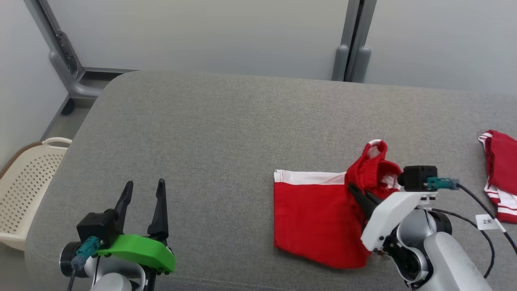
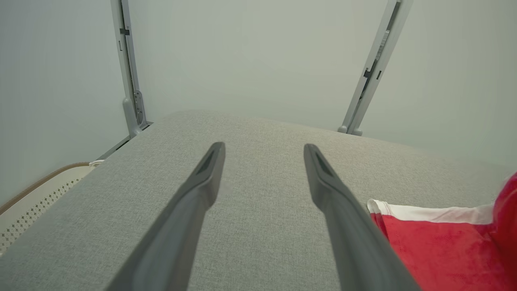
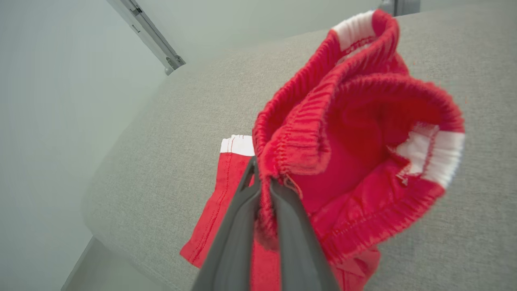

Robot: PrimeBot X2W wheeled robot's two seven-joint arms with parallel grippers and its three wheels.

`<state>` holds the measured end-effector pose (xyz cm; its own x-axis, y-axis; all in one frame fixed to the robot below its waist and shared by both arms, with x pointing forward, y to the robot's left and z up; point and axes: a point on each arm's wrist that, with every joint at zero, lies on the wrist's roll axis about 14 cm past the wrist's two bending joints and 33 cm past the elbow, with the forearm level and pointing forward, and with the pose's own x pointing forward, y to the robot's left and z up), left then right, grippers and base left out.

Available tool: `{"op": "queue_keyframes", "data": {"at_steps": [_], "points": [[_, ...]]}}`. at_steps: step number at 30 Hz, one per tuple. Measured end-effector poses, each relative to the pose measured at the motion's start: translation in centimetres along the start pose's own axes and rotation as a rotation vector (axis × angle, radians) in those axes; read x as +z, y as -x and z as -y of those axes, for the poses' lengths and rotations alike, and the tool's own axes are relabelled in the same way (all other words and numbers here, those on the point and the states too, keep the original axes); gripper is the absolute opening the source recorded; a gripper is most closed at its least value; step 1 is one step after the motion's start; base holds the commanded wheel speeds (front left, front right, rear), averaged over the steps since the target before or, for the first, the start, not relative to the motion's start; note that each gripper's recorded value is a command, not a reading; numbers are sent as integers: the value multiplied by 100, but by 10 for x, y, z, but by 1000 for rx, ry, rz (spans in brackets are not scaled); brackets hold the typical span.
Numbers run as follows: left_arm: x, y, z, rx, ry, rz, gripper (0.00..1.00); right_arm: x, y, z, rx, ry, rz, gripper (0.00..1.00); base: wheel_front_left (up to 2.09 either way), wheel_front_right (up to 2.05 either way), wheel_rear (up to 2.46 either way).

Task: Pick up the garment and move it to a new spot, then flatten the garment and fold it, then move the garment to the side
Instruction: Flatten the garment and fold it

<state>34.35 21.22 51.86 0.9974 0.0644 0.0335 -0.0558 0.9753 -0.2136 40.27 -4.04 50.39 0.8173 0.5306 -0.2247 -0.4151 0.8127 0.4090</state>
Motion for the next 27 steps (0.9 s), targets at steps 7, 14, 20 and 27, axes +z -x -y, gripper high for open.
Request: {"op": "queue_keyframes", "data": {"at_steps": [7, 14, 20, 27], "points": [[4, 7, -8, 28, 14, 17, 100, -23, -16, -35, 84, 152, -160, 0, 0, 0, 0], [5, 16, -14, 53, 24, 27, 100, -63, -24, -52, 140, 271, -345, 0, 0, 0, 0], [4, 19, -16, 64, 26, 29, 100, -77, -30, -55, 149, 314, -410, 0, 0, 0, 0], [3, 20, -16, 61, 24, 24, 100, -94, -34, -54, 146, 371, -473, 0, 0, 0, 0]]}}
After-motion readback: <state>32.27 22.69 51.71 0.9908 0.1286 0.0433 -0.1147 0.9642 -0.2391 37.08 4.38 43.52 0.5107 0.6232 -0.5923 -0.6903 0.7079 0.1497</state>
